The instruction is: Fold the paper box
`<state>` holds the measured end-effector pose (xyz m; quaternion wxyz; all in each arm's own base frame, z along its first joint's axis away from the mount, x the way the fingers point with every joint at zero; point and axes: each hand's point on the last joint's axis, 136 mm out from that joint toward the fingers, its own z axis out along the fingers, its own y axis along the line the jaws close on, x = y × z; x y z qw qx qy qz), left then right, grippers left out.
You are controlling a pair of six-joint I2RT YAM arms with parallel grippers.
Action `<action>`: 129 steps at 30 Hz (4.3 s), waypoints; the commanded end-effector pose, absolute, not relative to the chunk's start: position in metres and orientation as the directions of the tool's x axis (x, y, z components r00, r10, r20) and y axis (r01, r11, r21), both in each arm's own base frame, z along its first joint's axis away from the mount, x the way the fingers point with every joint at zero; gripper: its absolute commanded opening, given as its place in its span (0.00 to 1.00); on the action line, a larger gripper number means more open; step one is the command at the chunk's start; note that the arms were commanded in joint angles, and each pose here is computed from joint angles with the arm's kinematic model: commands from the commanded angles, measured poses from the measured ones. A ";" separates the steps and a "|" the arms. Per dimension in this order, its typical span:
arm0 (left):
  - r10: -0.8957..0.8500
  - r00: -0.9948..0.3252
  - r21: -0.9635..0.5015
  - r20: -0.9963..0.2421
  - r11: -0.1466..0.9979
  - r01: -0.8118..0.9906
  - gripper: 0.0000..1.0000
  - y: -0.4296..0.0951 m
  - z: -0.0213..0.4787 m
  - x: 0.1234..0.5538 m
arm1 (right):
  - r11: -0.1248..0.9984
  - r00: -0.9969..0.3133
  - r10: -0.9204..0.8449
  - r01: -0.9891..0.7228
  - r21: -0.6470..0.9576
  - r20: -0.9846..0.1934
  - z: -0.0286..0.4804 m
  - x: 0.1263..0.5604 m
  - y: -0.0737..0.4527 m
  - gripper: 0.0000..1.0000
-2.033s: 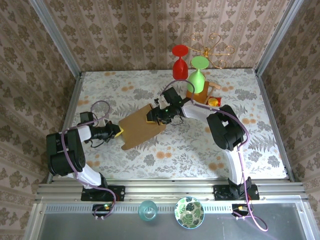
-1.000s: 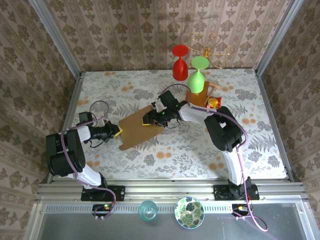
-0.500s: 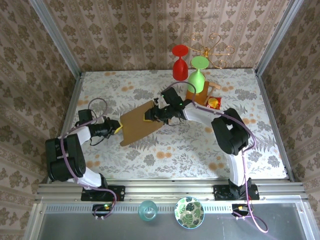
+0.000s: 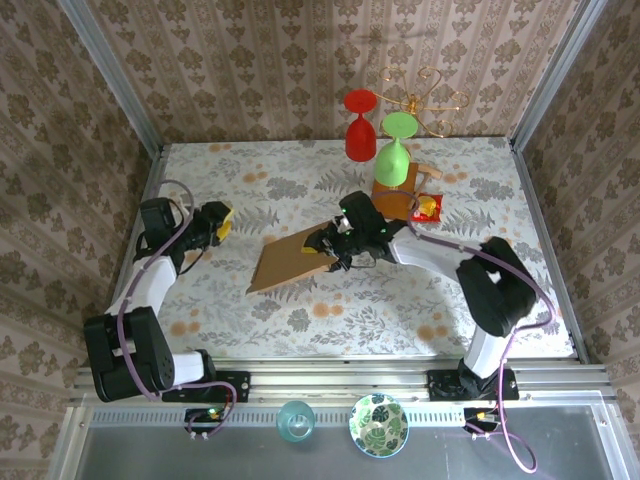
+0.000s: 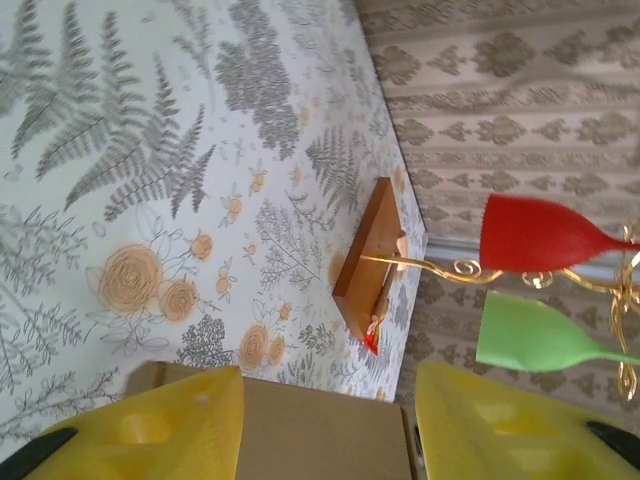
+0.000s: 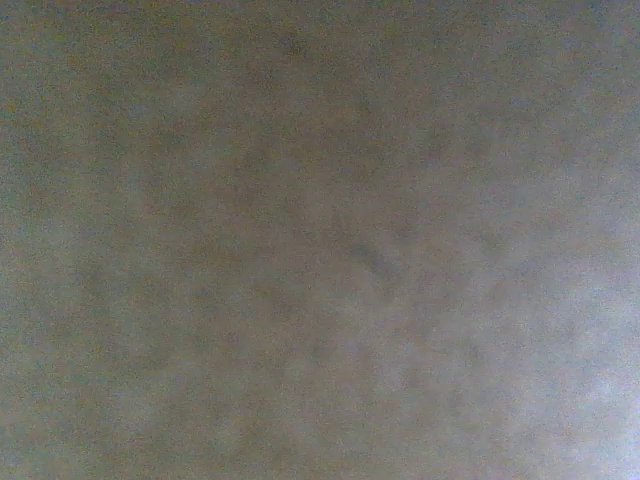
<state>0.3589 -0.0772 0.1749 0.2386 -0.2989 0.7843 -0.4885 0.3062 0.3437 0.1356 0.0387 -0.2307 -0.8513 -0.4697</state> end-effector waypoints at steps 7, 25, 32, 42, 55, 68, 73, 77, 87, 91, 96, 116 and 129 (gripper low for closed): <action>-0.843 -0.537 -0.774 0.047 0.309 -0.553 0.59 -0.070 0.148 0.330 | 0.177 -0.626 0.562 0.730 0.660 0.541 0.146 0.301 0.268 0.32; -0.899 -0.293 -0.859 -0.325 0.410 -0.305 0.64 -0.070 0.251 0.339 | 0.044 -0.491 0.561 0.822 0.567 0.667 0.133 0.297 0.218 0.29; -0.734 -0.629 -0.629 0.256 0.367 -0.685 0.58 -0.157 0.147 0.289 | 0.052 -0.493 0.489 0.840 0.540 0.720 0.138 0.307 0.223 0.31; -0.722 -0.475 -0.583 0.503 0.122 -0.803 0.65 -0.201 0.112 0.311 | 0.104 -0.528 0.365 0.842 0.530 0.767 0.131 0.311 0.236 0.30; -0.669 -0.394 -0.487 0.630 0.055 -0.872 0.70 -0.224 0.088 0.311 | 0.152 -0.543 0.295 0.839 0.523 0.786 0.113 0.323 0.245 0.29; -0.645 -0.381 -0.463 0.662 0.048 -0.885 0.69 -0.227 0.081 0.282 | 0.143 -0.534 0.302 0.844 0.516 0.790 0.106 0.332 0.244 0.28; -0.640 -0.369 -0.489 0.674 -0.011 -0.872 0.69 -0.241 0.086 0.298 | 0.143 -0.528 0.308 0.848 0.510 0.791 0.105 0.330 0.243 0.27; -0.638 -0.346 -0.489 0.688 -0.056 -0.871 0.67 -0.246 0.086 0.303 | 0.141 -0.523 0.313 0.851 0.506 0.793 0.104 0.328 0.242 0.27; -0.653 -0.286 -0.477 0.701 -0.131 -0.869 0.35 -0.240 0.087 0.302 | 0.137 -0.509 0.341 0.859 0.494 0.790 0.093 0.326 0.239 0.46; -0.666 -0.261 -0.461 0.699 -0.140 -0.877 0.31 -0.236 0.090 0.298 | 0.143 -0.520 0.363 0.851 0.506 0.773 0.095 0.328 0.233 0.61; -0.707 -0.216 -0.414 0.673 -0.118 -0.903 0.28 -0.224 0.094 0.285 | 0.190 -0.566 0.411 0.820 0.541 0.715 0.107 0.324 0.213 0.74; -0.791 -0.087 -0.160 0.605 -0.014 -0.987 0.27 -0.161 0.088 0.249 | 0.860 -0.838 -0.058 -0.318 0.399 -0.543 0.216 0.292 0.190 0.51; -0.797 -0.092 -0.162 0.596 -0.008 -0.987 0.27 -0.151 0.085 0.269 | 0.878 -0.870 -0.223 -0.375 0.298 -0.439 0.176 0.322 0.243 0.66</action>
